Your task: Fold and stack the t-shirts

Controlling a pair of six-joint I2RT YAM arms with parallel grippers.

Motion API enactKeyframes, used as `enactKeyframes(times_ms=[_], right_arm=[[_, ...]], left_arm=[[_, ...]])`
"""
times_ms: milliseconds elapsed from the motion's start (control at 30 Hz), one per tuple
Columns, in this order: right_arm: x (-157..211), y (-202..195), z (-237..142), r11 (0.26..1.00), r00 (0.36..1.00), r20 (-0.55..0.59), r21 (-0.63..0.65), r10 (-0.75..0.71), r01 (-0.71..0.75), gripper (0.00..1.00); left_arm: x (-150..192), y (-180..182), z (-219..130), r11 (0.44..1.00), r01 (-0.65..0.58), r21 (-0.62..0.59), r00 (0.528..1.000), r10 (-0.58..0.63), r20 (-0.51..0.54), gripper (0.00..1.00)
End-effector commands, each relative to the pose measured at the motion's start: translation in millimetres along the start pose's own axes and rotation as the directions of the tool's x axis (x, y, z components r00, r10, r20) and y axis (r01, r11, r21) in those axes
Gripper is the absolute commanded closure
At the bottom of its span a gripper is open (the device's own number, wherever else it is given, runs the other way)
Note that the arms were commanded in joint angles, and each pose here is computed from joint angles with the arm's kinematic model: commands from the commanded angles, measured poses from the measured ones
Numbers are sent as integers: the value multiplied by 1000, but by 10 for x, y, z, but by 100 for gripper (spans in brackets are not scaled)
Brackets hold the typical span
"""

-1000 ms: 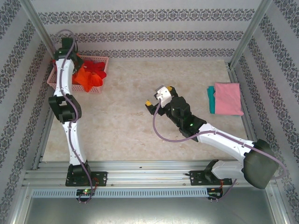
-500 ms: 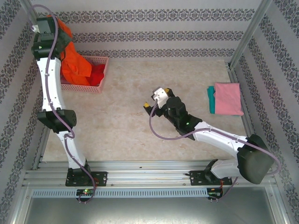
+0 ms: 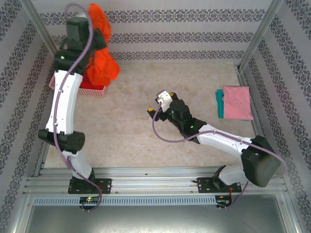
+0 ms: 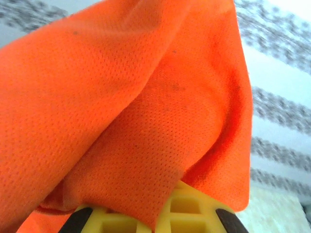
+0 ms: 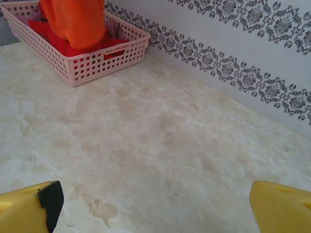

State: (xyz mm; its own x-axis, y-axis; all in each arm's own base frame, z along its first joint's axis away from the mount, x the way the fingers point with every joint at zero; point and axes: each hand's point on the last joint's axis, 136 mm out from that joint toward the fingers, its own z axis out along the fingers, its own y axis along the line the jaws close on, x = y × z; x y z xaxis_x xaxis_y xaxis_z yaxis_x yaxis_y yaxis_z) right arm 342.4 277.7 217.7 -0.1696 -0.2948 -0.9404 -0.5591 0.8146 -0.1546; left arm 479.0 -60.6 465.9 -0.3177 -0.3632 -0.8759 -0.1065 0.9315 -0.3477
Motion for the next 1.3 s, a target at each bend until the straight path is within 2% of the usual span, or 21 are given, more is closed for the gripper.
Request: enactKeyframes(times_ms=[0,100,200,300,367,400,467,533,600,667,733,900,1067,1167,1267], right_arm=[[-145,-4,-4,998,997,48,1,61,-61,2],[-118,-19,-28,997,996,44,3,77,-77,2],[-91,-59,-56,995,994,40,9,98,-99,2],[-57,-121,-75,992,992,36,20,125,-125,2],[-30,-179,-84,987,987,31,34,158,-159,2],[-20,-225,-83,980,981,28,45,192,-193,2],[23,-307,-69,959,961,14,56,277,-277,2],[94,-368,-34,924,925,-14,49,380,-379,2],[155,-384,14,889,888,-38,35,459,-458,2],[219,-350,71,865,862,-71,23,502,-502,2],[297,-261,146,854,846,-132,10,517,-521,2],[576,81,392,855,823,-276,-10,496,-519,2],[710,483,690,841,795,-375,-68,477,-537,11],[774,675,877,825,778,-415,-103,473,-556,20],[799,810,1037,804,762,-446,-141,469,-577,42]], left_arm=[[43,-242,-27,997,-51,53,995,46,93,100],[468,-413,45,994,-38,107,998,33,52,100],[1007,-468,176,989,-1,146,999,7,-41,100],[1548,-326,298,988,82,132,988,-64,-137,100],[1869,-136,351,989,122,80,979,-106,-177,100],[2015,-10,360,990,132,38,974,-123,-188,97],[2257,254,363,988,149,-50,966,-156,-205,76],[2467,544,351,975,173,-137,955,-200,-218,46],[2627,843,314,956,191,-224,944,-241,-225,25],[2760,1163,234,927,193,-321,935,-273,-227,9],[2886,1444,134,894,198,-403,924,-308,-229,0],[3109,1955,-105,818,262,-512,887,-413,-207,0],[3229,2144,-289,784,292,-548,872,-453,-184,0],[3302,2162,-342,779,296,-553,863,-466,-195,0],[3347,2157,-363,780,311,-544,856,-478,-195,0]])
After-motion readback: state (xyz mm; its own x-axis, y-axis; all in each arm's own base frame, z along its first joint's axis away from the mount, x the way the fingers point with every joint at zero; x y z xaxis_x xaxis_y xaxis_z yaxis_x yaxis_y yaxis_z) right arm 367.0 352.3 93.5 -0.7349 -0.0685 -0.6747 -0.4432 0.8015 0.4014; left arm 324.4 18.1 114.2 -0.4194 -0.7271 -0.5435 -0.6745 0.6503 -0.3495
